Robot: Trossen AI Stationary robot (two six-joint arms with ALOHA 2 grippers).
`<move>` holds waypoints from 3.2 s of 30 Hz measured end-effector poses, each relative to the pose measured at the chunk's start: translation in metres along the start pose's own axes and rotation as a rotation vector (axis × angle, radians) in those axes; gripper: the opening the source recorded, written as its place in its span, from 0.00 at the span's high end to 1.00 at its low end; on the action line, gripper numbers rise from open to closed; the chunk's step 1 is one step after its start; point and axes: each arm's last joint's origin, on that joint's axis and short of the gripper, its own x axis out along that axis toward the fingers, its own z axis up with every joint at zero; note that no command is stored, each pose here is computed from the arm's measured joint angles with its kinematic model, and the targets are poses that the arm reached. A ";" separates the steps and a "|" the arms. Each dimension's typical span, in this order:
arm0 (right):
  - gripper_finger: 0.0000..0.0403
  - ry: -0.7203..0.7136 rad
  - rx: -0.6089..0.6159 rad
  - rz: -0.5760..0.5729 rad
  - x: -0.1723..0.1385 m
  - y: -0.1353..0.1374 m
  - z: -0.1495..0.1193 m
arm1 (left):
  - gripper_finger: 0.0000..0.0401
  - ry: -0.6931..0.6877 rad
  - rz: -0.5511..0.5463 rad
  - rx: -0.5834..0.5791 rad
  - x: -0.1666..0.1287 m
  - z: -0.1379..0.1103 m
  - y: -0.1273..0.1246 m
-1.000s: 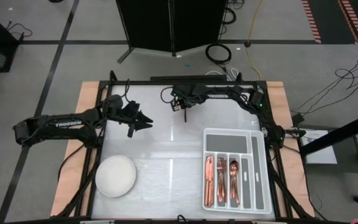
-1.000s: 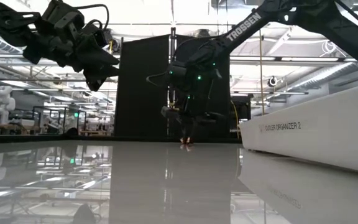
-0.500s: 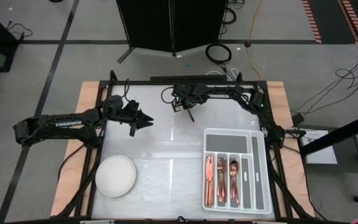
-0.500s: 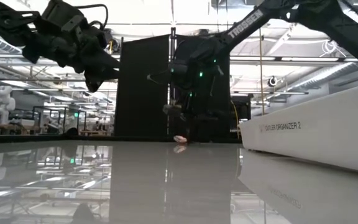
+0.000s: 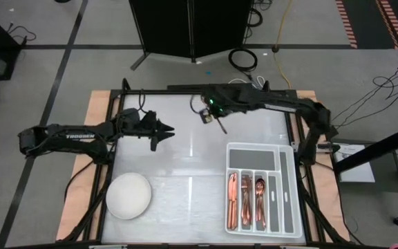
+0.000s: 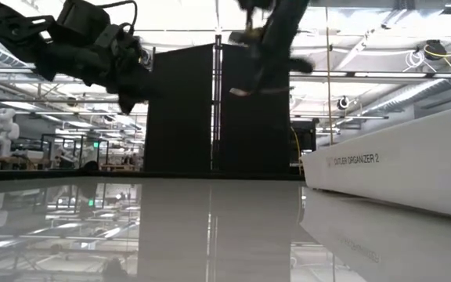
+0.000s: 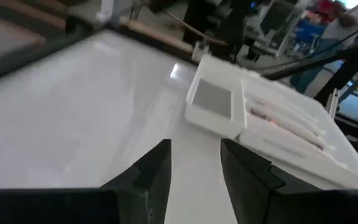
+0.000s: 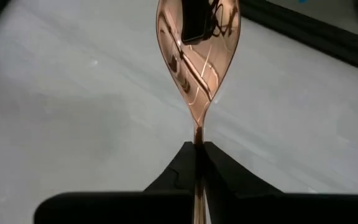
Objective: Sort silverware
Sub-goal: Put the brown spoon in the white silverware organizer, then return to Home Position
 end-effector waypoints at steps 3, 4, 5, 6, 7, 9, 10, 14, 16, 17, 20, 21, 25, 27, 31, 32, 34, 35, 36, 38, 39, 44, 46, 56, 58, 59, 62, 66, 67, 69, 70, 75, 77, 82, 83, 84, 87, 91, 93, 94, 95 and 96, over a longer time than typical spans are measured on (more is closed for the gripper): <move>0.99 0.019 0.001 -0.050 -0.036 0.011 -0.034 | 0.65 -0.071 -0.021 0.077 0.008 0.005 0.001; 0.99 0.029 0.005 -0.060 -0.048 0.014 -0.047 | 0.65 -0.092 -0.025 0.102 0.010 0.006 0.002; 0.99 0.039 0.014 -0.078 -0.058 0.017 -0.060 | 0.65 -0.112 -0.027 0.122 0.012 0.007 0.003; 0.99 0.049 0.027 -0.098 -0.068 0.019 -0.073 | 0.65 -0.134 -0.031 0.148 0.014 0.008 0.004; 0.99 0.055 0.043 -0.119 -0.076 0.022 -0.087 | 0.65 -0.151 -0.036 0.171 0.016 0.010 0.005; 0.99 0.061 0.086 -0.162 -0.088 0.029 -0.114 | 0.65 -0.188 -0.051 0.225 0.020 0.017 0.006; 0.99 0.069 0.109 -0.178 -0.094 0.032 -0.129 | 0.65 -0.201 -0.060 0.247 0.022 0.021 0.007; 0.99 0.078 0.229 -0.218 -0.104 0.047 -0.181 | 0.65 -0.236 -0.093 0.272 0.027 0.033 0.011; 0.99 0.073 0.292 -0.232 -0.104 0.054 -0.203 | 0.65 -0.233 -0.100 0.286 0.029 0.033 0.012; 0.99 0.070 0.320 -0.240 -0.102 0.058 -0.212 | 0.65 -0.221 -0.101 0.301 0.030 0.032 0.012; 0.99 0.101 0.381 -0.282 -0.096 0.067 -0.242 | 0.65 -0.194 -0.108 0.315 0.032 0.029 0.013; 0.99 0.120 0.399 -0.303 -0.094 0.069 -0.251 | 0.65 -0.190 -0.109 0.313 0.032 0.028 0.014; 0.99 0.182 0.469 -0.389 -0.086 0.075 -0.286 | 0.65 -0.188 -0.114 0.311 0.032 0.028 0.013; 0.99 0.217 0.498 -0.432 -0.085 0.076 -0.301 | 0.65 -0.188 -0.120 0.309 0.032 0.028 0.013; 0.99 0.303 0.487 -0.514 -0.081 0.077 -0.321 | 0.65 -0.174 -0.156 0.307 0.033 0.027 0.012; 0.99 0.321 0.485 -0.535 -0.079 0.077 -0.324 | 0.65 -0.170 -0.168 0.307 0.033 0.026 0.012; 0.99 0.345 0.482 -0.582 -0.075 0.077 -0.328 | 0.65 -0.162 -0.186 0.306 0.034 0.025 0.011; 0.99 0.348 0.479 -0.607 -0.073 0.076 -0.329 | 0.65 -0.161 -0.193 0.307 0.034 0.025 0.010; 0.99 0.342 0.473 -0.623 -0.071 0.076 -0.330 | 0.65 -0.160 -0.197 0.307 0.034 0.025 0.009; 0.99 0.329 0.465 -0.647 -0.072 0.074 -0.330 | 0.65 -0.159 -0.203 0.308 0.034 0.025 0.008; 0.99 0.324 0.462 -0.659 -0.072 0.073 -0.329 | 0.65 -0.159 -0.206 0.309 0.035 0.024 0.008; 0.99 0.303 0.443 -0.695 -0.064 0.066 -0.333 | 0.65 -0.157 -0.218 0.285 0.035 0.024 0.006; 0.99 0.295 0.436 -0.713 -0.058 0.062 -0.336 | 0.65 -0.156 -0.219 0.285 0.035 0.024 0.006; 0.99 0.285 0.420 -0.721 -0.045 0.054 -0.342 | 0.65 -0.144 -0.218 0.279 0.035 0.023 0.006; 0.99 0.294 0.424 -0.711 -0.044 0.055 -0.343 | 0.65 -0.144 -0.218 0.280 0.035 0.023 0.006; 0.99 0.298 0.420 -0.706 -0.044 0.055 -0.344 | 0.65 -0.144 -0.218 0.280 0.035 0.023 0.006; 0.98 0.315 0.413 -0.679 -0.044 0.057 -0.346 | 0.65 -0.143 -0.217 0.279 0.035 0.023 0.006; 0.94 0.315 0.433 -0.678 -0.044 0.058 -0.346 | 0.65 -0.140 -0.217 0.278 0.035 0.022 0.006; 0.92 0.315 0.434 -0.679 -0.044 0.058 -0.346 | 0.65 -0.140 -0.217 0.278 0.035 0.022 0.006; 0.88 0.310 0.432 -0.687 -0.044 0.057 -0.346 | 0.65 -0.140 -0.217 0.278 0.035 0.022 0.006; 0.86 0.307 0.431 -0.692 -0.044 0.057 -0.346 | 0.65 -0.139 -0.217 0.278 0.035 0.022 0.006; 0.76 0.311 0.393 -0.704 -0.045 0.055 -0.345 | 0.65 -0.137 -0.216 0.277 0.035 0.022 0.006; 0.74 0.320 0.366 -0.710 -0.046 0.054 -0.345 | 0.65 -0.135 -0.216 0.276 0.035 0.022 0.006; 0.71 0.337 0.297 -0.713 -0.048 0.054 -0.342 | 0.65 -0.141 -0.187 0.275 0.036 0.022 0.007; 0.71 0.339 0.281 -0.706 -0.050 0.055 -0.341 | 0.65 -0.145 -0.152 0.271 0.036 0.022 0.008; 0.71 0.344 0.254 -0.692 -0.053 0.057 -0.339 | 0.65 -0.150 -0.113 0.267 0.036 0.022 0.009; 0.71 0.332 0.106 -0.593 -0.064 0.066 -0.329 | 0.65 -0.159 -0.057 0.198 0.036 0.023 0.011; 0.72 0.219 -0.120 -0.363 -0.085 0.075 -0.307 | 0.65 -0.166 -0.098 0.114 0.036 0.024 0.009; 0.73 0.156 -0.200 -0.274 -0.097 0.075 -0.295 | 0.65 -0.184 -0.113 0.068 0.035 0.027 0.009; 0.73 0.124 -0.232 -0.230 -0.103 0.074 -0.290 | 0.65 -0.190 -0.120 0.042 0.034 0.028 0.008; 0.73 0.089 -0.259 -0.192 -0.109 0.073 -0.284 | 0.65 -0.200 -0.136 0.024 0.034 0.029 0.007; 0.74 0.050 -0.285 -0.159 -0.116 0.071 -0.279 | 0.65 -0.208 -0.163 0.014 0.033 0.031 0.006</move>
